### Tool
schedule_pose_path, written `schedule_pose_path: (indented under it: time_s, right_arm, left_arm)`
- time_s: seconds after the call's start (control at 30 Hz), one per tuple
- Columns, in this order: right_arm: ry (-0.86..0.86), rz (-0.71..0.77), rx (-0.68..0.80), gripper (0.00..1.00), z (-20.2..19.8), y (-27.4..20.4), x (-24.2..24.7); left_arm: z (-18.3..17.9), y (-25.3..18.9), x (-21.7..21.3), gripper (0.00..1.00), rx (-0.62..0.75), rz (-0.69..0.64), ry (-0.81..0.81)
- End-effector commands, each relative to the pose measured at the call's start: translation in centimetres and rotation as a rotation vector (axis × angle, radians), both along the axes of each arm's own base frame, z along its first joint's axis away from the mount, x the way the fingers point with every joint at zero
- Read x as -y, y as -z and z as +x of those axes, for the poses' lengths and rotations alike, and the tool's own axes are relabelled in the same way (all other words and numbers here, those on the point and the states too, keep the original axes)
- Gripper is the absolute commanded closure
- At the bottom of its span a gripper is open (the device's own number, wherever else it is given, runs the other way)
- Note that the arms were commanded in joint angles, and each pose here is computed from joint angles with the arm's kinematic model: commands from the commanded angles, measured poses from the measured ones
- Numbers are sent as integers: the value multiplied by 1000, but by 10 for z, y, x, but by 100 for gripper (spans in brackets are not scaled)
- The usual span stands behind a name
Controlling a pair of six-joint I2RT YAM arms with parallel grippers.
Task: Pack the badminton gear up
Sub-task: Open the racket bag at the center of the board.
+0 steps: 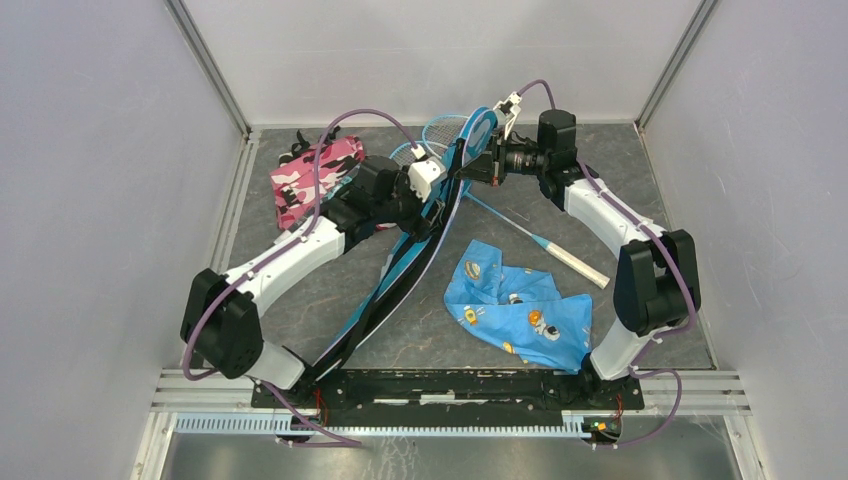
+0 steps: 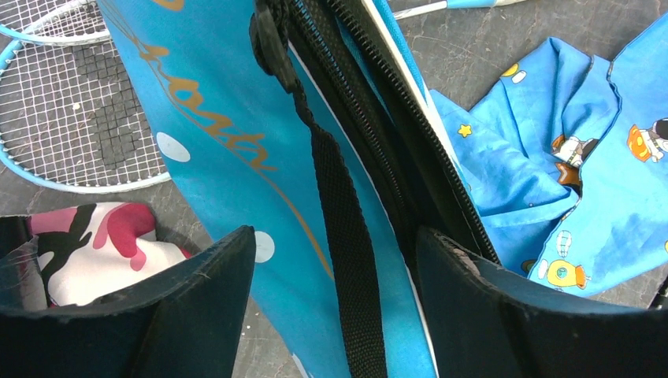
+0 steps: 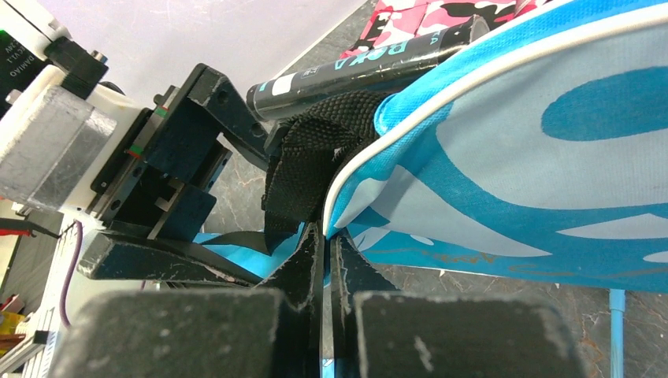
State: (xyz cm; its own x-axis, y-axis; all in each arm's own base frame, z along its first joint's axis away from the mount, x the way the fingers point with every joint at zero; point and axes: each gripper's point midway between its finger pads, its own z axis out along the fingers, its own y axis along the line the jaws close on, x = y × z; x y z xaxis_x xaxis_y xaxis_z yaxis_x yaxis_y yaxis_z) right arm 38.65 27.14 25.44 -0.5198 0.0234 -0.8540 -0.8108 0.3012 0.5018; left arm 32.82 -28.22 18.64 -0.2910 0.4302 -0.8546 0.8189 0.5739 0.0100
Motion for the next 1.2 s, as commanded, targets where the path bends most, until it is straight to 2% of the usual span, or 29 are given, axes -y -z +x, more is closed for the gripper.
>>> schedule_pose_path:
  time_s: [0.0, 0.3, 0.37, 0.43, 0.57, 0.77, 0.9, 0.93, 1.17]
  right_arm:
    - [-57, 30, 75, 98, 0, -15, -3]
    - [-71, 9, 55, 94, 3, -5, -3]
    - [-73, 2, 55, 92, 3, -2, -2]
    - [-70, -7, 52, 91, 4, 1, 0]
    - [-71, -16, 43, 90, 5, 7, 3]
    - [-62, -57, 32, 91, 8, 17, 5]
    - [-55, -83, 13, 91, 8, 26, 8]
    - [-47, -95, 11, 92, 9, 28, 9]
    - [-44, -134, 3, 100, 7, 38, 14]
  left_arm:
    - [5, 14, 5, 18, 17, 41, -28]
    - [30, 24, -13, 17, 107, 142, -167]
    - [34, 25, -15, 20, 123, 153, -182]
    - [38, 23, -19, 25, 144, 164, -208]
    - [42, 18, -22, 45, 188, 170, -213]
    - [40, 10, -16, 66, 197, 140, -183]
    - [36, 9, -14, 94, 180, 117, -178]
    - [36, 8, -14, 98, 173, 109, -183]
    - [22, -5, 5, 98, 131, 10, -94]
